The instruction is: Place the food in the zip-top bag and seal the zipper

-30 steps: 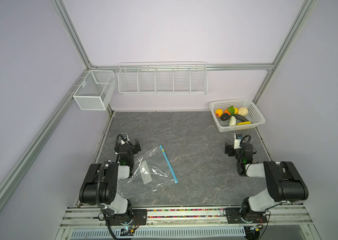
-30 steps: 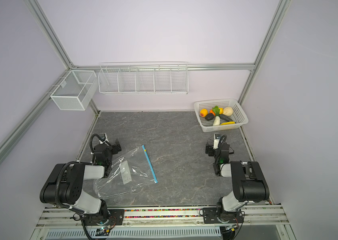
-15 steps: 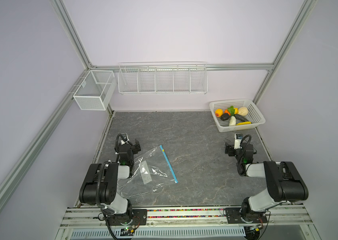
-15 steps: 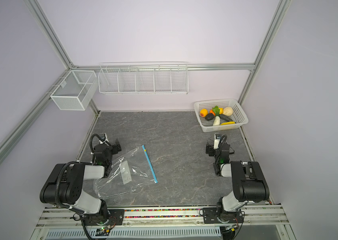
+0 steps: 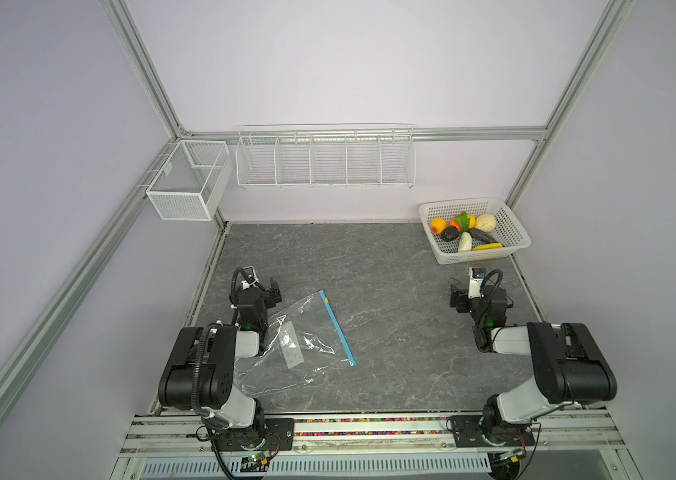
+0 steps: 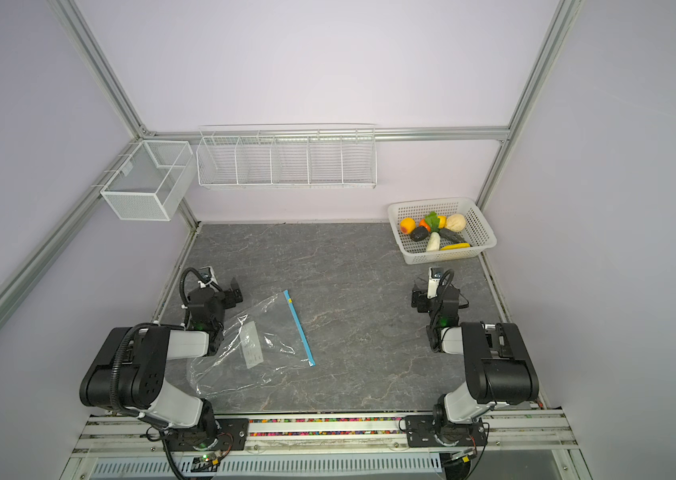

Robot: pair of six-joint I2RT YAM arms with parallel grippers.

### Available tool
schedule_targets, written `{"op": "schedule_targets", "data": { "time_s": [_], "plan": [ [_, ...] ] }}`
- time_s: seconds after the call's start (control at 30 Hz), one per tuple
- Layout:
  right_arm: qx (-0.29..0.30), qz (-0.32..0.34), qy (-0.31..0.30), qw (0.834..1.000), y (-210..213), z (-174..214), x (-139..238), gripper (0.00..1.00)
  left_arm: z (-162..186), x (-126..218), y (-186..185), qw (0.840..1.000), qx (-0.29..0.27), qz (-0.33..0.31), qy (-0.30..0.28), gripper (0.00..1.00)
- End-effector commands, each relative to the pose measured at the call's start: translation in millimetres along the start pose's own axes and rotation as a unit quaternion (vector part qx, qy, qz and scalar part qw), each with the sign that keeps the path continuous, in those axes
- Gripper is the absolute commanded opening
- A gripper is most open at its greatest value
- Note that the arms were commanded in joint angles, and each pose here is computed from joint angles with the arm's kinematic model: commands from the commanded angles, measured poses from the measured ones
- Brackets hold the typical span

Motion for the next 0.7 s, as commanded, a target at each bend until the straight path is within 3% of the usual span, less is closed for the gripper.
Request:
{"op": "schedule_targets", "data": {
  "time_s": [0.0, 0.67],
  "plan": [
    [0.000, -0.002, -0.021, 1.000, -1.0, -11.7, 2.1, 0.88, -8.5, -0.8, -0.6, 1.000, 0.004, 0.002, -0.016, 0.99],
    [0.002, -0.003, -0.026, 1.000, -0.6, -12.1, 4.1, 0.89, -8.9, -0.6, -0.4, 1.000, 0.004, 0.002, -0.017, 0.99]
  ]
}}
Point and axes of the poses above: each gripper's point midway between its finger pads, its own x axis back along the fingers, its own y axis along the line the jaws close on, z = x × y, the point moved 5 cm from there along x, back along the fingers, and after that the axes turned 4 degrees about x, right-handed, at the moved point
